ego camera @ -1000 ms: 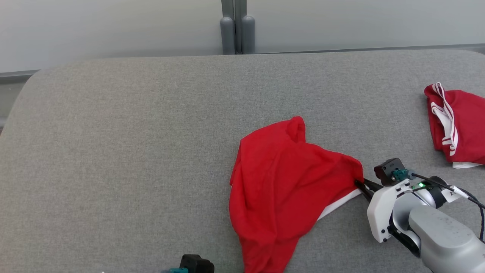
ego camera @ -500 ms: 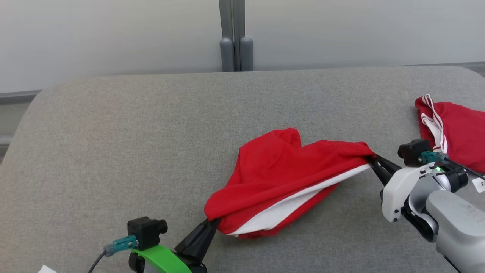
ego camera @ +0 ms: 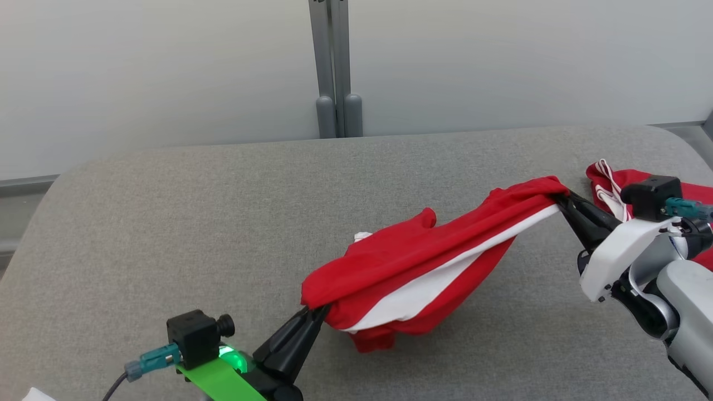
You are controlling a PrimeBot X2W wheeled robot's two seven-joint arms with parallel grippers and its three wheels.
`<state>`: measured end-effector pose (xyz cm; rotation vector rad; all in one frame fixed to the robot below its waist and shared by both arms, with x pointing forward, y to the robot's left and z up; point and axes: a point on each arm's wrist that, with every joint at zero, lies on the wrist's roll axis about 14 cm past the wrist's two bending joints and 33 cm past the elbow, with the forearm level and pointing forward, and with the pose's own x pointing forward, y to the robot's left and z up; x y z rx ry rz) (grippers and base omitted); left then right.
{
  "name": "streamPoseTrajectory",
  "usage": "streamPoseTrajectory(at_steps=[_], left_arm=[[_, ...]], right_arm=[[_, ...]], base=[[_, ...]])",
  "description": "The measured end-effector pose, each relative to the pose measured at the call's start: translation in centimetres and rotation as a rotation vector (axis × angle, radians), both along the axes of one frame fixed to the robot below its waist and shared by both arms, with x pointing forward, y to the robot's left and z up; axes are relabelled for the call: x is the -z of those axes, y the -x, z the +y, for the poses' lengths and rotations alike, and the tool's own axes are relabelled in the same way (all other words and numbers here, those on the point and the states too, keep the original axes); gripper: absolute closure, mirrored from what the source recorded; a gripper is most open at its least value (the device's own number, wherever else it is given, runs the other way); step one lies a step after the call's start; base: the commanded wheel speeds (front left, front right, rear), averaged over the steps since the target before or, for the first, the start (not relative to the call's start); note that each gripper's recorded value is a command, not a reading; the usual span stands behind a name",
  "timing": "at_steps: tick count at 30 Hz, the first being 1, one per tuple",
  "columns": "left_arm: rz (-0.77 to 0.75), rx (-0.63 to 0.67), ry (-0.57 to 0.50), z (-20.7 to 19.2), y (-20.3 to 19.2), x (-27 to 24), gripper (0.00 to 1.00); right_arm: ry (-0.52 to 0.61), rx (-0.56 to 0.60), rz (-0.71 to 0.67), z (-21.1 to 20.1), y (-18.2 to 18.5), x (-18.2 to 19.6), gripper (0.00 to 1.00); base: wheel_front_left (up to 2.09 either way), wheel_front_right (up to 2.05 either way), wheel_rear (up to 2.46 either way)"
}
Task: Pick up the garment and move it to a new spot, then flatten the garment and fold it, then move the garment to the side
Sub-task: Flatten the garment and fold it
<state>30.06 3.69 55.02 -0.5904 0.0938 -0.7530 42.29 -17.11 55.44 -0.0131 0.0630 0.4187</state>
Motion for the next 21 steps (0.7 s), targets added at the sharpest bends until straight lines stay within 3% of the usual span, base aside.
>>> streamPoseTrajectory(at_steps=[15,21], left_arm=[[-0.159,0.072,0.029,-0.7,1.5,-7.2,1.00],[-0.198,0.104,0.005,-0.9,-0.4,-9.0,1.00]], right_arm=[[-0.199,-0.009,-0.143,-0.5,4.2,-6.9,1.00],[-0.248,0.015,-0.171,-1.1,5.5,-8.7,1.00]], base=[[0.00,0.00,0.00],[0.00,0.00,0.00]])
